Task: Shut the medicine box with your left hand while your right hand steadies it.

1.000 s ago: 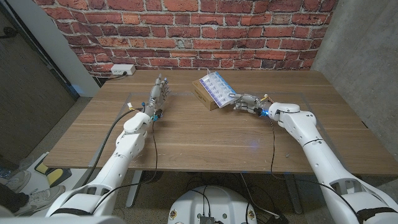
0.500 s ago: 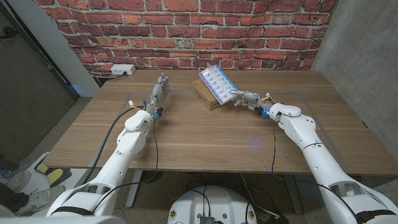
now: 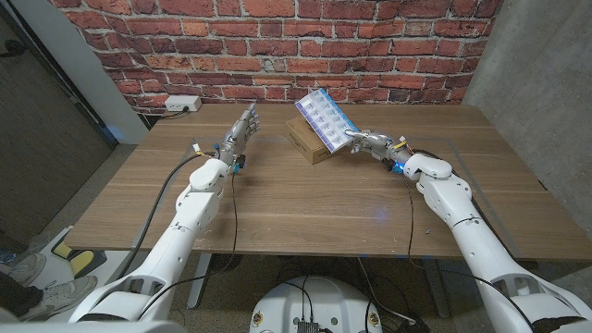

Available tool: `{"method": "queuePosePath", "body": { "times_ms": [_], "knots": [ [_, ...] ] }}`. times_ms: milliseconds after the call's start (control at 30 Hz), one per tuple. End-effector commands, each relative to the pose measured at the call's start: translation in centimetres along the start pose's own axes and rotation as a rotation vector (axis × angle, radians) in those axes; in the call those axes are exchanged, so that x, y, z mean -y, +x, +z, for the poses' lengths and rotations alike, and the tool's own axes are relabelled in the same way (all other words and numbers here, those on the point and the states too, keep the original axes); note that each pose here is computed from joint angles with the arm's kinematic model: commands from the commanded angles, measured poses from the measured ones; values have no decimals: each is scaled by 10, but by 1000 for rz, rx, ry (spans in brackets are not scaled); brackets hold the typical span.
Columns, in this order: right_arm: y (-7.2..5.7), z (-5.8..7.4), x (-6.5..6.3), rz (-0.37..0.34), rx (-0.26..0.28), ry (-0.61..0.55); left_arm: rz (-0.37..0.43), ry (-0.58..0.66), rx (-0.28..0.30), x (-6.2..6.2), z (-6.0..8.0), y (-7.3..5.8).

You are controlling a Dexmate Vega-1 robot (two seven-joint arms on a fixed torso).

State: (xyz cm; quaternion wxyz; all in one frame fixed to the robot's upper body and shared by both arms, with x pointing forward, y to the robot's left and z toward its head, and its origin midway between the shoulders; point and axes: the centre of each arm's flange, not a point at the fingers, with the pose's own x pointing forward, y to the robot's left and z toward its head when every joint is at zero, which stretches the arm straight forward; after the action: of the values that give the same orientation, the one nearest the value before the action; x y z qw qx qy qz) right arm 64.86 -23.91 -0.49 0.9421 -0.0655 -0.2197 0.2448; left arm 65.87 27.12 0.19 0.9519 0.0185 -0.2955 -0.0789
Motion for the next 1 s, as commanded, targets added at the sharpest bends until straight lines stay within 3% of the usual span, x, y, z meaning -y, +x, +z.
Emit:
{"method": "queuePosePath", "body": {
  "times_ms": [33,600,1000],
  "knots": [
    [-7,4,4,27,61,-86,-80,1,-63,13,19,1],
    [-16,7,6,34,92,-207,-239,-7,-101,20,48,5],
    [-18,8,5,17,128,-305,-239,20,-124,16,59,6]
  ]
}}
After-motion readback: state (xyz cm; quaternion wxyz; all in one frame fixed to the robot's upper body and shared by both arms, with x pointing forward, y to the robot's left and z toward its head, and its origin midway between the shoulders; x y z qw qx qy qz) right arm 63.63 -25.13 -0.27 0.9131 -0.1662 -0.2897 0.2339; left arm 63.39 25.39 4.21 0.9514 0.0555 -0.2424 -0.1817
